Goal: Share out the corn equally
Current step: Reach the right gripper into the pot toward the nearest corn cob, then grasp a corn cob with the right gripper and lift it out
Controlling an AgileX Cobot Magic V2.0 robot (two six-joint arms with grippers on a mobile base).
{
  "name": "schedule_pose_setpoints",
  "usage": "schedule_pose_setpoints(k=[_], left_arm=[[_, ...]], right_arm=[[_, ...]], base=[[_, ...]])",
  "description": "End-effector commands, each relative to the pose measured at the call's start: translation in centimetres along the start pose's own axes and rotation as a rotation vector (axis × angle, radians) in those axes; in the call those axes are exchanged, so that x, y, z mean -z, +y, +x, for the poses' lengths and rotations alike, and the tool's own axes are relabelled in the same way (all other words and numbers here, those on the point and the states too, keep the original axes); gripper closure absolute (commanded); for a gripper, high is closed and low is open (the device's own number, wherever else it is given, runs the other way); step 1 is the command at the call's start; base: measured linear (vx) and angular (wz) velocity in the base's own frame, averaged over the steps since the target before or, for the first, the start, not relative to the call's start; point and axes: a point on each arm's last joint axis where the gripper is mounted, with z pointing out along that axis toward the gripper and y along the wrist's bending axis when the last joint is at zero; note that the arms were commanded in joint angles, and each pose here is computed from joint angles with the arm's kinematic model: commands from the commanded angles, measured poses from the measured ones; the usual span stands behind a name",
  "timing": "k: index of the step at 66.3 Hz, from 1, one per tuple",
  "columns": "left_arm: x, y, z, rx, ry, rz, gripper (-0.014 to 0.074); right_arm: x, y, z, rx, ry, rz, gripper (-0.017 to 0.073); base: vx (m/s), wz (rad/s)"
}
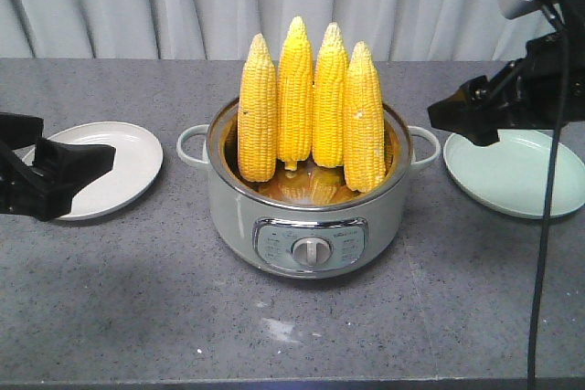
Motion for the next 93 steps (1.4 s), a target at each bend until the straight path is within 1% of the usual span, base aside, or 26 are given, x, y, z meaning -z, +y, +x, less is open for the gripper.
schedule_pose_setpoints(k=[1,11,15,20,26,29,34,39,44,47,51,59,67,72,78,83,93], left_arm=[[0.7,-0.1,-1.6,0.012,-0.101,-0.01,0.0007],[0.7,-0.1,-1.6,0.012,-0.101,-0.01,0.0007],[0.7,-0.1,-1.6,0.012,-0.101,-0.01,0.0007],[0.7,-0.1,-1.6,0.012,-0.101,-0.01,0.0007],[0.7,-0.1,-1.6,0.012,-0.101,-0.01,0.0007],[0.7,-0.1,-1.6,0.011,-0.101,-0.01,0.0007],[0.7,-0.1,-1.6,0.011,-0.101,-0.01,0.0007],[0.7,-0.1,-1.6,0.011,-0.101,-0.01,0.0007],[0.7,-0.1,-1.6,0.011,-0.101,-0.01,0.0007],[0.7,-0.1,-1.6,0.011,-0.101,-0.01,0.0007],[0.7,-0.1,-1.6,0.011,-0.101,-0.01,0.0007],[0.7,-0.1,-1.6,0.011,-0.101,-0.01,0.0007],[0.7,-0.1,-1.6,0.011,-0.101,-0.01,0.0007],[0.7,-0.1,-1.6,0.011,-0.101,-0.01,0.0007],[0.7,-0.1,-1.6,0.011,-0.101,-0.01,0.0007],[0.7,-0.1,-1.6,0.011,-0.101,-0.01,0.0007],[0.7,-0.1,-1.6,0.011,-0.101,-0.01,0.0007]], right_arm=[[0.0,-0.5,-2.4,0.043,-0.11,-0.006,-0.0034],[-2.3,-1.4,-4.0,0.056,-0.14,-0.069,-0.0034],[-3.3,-1.6,-4.6,0.044,-0.144,-0.11,-0.0034],[-4.4,-1.9,-5.2,0.045,-0.136,-0.155,-0.0034],[-5.6,-2.4,-5.7,0.042,-0.131,-0.173,-0.0034],[-6.4,-2.6,-5.9,0.025,-0.13,-0.192,-0.0034],[-7.4,-2.4,-6.3,0.031,-0.133,-0.215,-0.0034],[-8.8,-1.8,-6.8,0.073,-0.127,-0.233,-0.0034],[-9.9,-1.3,-7.1,0.096,-0.121,-0.241,-0.0034],[-10.4,-1.1,-7.2,0.104,-0.115,-0.244,-0.0032],[-10.8,-1.3,-7.2,0.09,-0.121,-0.239,-0.0022],[-11.0,-1.6,-7.2,0.094,-0.128,-0.21,0.0032],[-11.0,-1.7,-7.2,0.104,-0.124,-0.204,0.0136],[-11.0,-1.6,-7.1,0.105,-0.121,-0.208,0.0218],[-10.9,-1.5,-7.1,0.107,-0.114,-0.218,0.0285],[-10.7,-1.4,-7.0,0.112,-0.105,-0.234,0.0309],[-8.7,-0.8,-7.7,0.132,-0.128,-0.241,0.031]], base=[[0.0,0.0],[0.0,0.0],[0.0,0.0],[0.0,0.0],[0.0,0.0],[0.0,0.0],[0.0,0.0],[0.0,0.0],[0.0,0.0],[0.0,0.0],[0.0,0.0],[0.0,0.0],[0.0,0.0],[0.0,0.0],[0.0,0.0],[0.0,0.0],[0.0,0.0]])
